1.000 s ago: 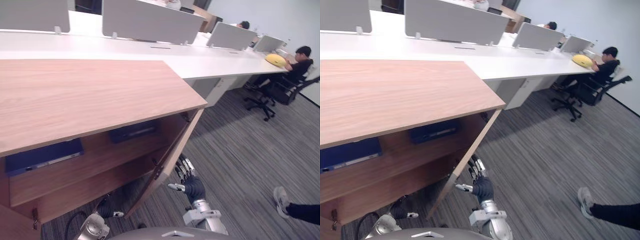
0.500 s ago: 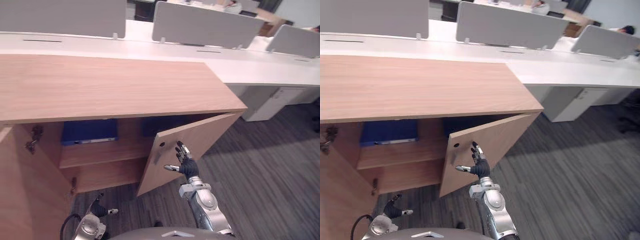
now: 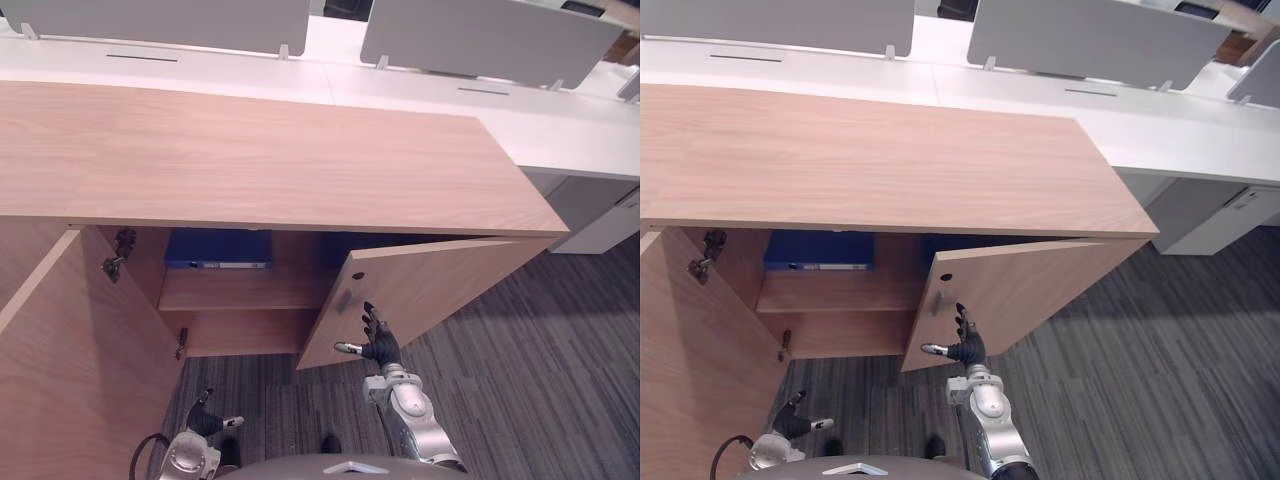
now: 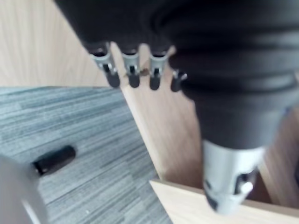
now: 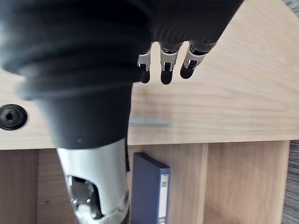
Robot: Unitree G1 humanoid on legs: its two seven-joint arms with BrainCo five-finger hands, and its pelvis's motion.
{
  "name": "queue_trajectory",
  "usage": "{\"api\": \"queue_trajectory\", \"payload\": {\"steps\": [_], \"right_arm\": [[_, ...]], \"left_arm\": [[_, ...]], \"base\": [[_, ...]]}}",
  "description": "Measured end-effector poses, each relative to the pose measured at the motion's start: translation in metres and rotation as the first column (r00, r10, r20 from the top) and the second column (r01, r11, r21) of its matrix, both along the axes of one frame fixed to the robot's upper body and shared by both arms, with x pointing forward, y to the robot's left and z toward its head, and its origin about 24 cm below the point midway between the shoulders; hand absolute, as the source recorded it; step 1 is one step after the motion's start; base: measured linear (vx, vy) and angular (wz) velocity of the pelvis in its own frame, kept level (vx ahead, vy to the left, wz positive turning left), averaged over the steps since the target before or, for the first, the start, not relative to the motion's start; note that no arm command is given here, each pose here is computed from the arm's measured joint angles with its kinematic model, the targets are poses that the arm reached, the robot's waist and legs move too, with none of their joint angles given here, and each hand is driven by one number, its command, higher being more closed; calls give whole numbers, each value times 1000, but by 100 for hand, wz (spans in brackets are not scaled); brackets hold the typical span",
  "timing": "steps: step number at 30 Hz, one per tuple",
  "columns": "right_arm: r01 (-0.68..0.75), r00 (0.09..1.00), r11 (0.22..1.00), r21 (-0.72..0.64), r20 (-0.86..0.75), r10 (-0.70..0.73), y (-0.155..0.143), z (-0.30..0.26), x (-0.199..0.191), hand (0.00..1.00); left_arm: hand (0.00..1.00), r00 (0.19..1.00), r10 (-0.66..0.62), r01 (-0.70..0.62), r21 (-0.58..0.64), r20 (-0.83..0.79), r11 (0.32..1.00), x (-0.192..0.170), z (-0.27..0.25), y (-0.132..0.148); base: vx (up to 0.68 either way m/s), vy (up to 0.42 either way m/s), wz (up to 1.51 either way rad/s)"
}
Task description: Walk over to the cabinet, pick up the folder, carry it to the office cabinet, place the folder inside the office cabinet, then close the office cabinet door
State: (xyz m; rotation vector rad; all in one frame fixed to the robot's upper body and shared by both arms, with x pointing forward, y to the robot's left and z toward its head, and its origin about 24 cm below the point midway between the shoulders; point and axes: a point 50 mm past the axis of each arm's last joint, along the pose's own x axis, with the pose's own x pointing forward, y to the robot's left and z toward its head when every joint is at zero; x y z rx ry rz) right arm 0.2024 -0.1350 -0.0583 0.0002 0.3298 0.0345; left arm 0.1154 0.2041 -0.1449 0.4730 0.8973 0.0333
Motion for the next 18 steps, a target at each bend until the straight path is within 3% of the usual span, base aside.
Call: {"api": "queue_trajectory", "payload": {"steps": [8,18], "right_arm": [[-32,990,993,-111,-143,16,-7,-29,-20,0],[-12,956,993,-121,-293,-24,-14,-55,-45,0]], "left_arm": [[0,1000,10,-9,-9,14,1000,3,0,-5],[0,999,52,-52,-42,3,998,-3,-2,-10]], "base": [[-21,-8,-7],[-18,1,-24]]}}
